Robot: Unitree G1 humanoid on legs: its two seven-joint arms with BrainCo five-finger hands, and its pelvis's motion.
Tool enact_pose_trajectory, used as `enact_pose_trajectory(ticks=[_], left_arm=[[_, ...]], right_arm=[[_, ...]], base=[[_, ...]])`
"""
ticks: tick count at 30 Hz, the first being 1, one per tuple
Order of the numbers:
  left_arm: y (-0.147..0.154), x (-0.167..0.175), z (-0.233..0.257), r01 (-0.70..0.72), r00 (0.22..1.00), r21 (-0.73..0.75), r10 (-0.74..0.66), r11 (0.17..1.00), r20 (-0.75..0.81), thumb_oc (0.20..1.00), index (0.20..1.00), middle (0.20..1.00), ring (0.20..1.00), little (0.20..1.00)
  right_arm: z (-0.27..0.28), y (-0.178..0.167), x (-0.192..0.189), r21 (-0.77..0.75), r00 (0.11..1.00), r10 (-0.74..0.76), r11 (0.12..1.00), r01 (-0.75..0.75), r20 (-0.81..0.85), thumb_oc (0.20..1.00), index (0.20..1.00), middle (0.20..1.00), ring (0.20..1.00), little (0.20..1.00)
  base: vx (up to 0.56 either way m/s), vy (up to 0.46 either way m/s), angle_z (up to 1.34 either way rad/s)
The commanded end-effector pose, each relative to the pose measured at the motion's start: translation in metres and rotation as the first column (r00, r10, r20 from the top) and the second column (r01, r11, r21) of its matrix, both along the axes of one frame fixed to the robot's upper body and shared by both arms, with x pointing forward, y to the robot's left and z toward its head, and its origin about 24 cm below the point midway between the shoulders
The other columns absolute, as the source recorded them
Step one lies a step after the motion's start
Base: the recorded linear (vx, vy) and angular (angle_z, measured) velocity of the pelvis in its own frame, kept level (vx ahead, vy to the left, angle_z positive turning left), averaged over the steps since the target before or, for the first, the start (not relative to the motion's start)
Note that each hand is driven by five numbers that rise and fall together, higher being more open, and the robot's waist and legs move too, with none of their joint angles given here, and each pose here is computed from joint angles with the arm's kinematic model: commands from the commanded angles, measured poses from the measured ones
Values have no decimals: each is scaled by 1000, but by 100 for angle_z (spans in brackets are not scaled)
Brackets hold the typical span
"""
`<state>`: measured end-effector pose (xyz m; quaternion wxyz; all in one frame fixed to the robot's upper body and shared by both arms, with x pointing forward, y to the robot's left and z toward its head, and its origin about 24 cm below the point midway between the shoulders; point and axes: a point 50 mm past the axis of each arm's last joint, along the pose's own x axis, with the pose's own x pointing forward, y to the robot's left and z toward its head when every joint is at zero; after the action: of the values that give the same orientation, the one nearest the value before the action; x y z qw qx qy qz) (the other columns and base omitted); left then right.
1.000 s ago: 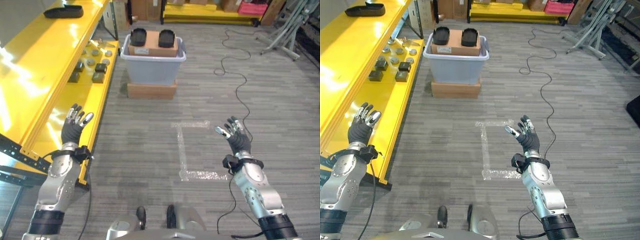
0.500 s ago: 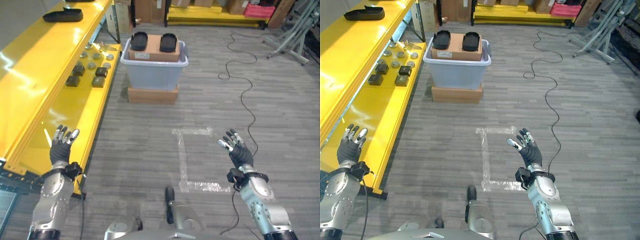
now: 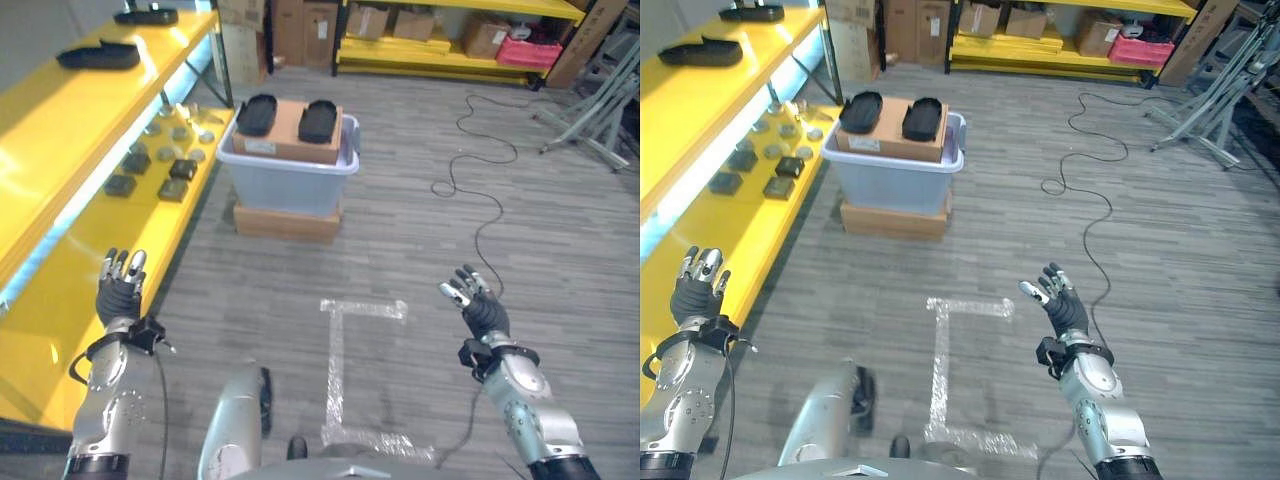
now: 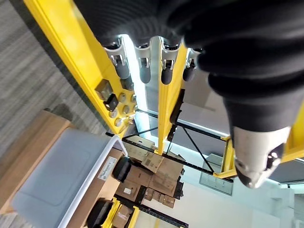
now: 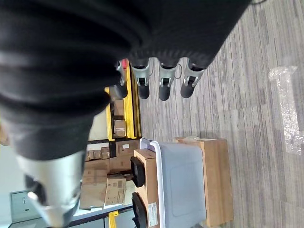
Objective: Move parts from the plastic box to the shelf.
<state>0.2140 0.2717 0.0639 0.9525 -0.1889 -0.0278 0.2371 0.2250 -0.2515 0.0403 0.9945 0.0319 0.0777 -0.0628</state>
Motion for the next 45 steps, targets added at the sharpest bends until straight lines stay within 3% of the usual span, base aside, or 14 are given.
enact_pose_trajectory(ticks=[1, 5, 8, 14, 19, 33, 45], left_arm=[[3, 3, 40, 5, 983, 108, -25, 994, 184, 1000, 1000, 1000, 1000, 1000], [10, -4, 46, -29, 974, 139, -4, 990, 227, 1000, 1000, 1000, 1000, 1000], [11, -2, 62, -54, 962, 269, -22, 962, 272, 1000, 1000, 1000, 1000, 1000], [-11, 19, 80, 55, 940, 313, -155, 948, 303, 1000, 1000, 1000, 1000, 1000], [-8, 17, 81, 57, 941, 308, -154, 950, 301, 1000, 1000, 1000, 1000, 1000], [-9, 9, 72, 107, 941, 302, -194, 947, 278, 1000, 1000, 1000, 1000, 1000], [-8, 6, 62, 133, 951, 264, -198, 955, 236, 1000, 1000, 1000, 1000, 1000]], right_arm=[[26, -2, 0, -61, 993, -6, 998, 13, 120, 1000, 1000, 1000, 1000, 1000], [24, -2, -5, -56, 993, 23, 998, -17, 112, 1000, 1000, 1000, 1000, 1000], [28, 8, 5, -15, 989, 17, 1000, -15, 144, 1000, 1000, 1000, 1000, 1000], [33, 28, 20, 13, 984, -4, 1000, 2, 180, 1000, 1000, 1000, 1000, 1000], [31, 33, 15, 13, 982, -1, 1000, -1, 189, 1000, 1000, 1000, 1000, 1000], [42, -14, 1, -34, 982, -43, 998, 50, 185, 1000, 1000, 1000, 1000, 1000], [41, -17, -2, -41, 984, -53, 997, 61, 169, 1000, 1000, 1000, 1000, 1000]], base=[[548, 160, -26], [666, 222, -42], [664, 266, -35], [497, 231, -23], [234, 29, 28], [141, -189, 50], [50, -123, 6]])
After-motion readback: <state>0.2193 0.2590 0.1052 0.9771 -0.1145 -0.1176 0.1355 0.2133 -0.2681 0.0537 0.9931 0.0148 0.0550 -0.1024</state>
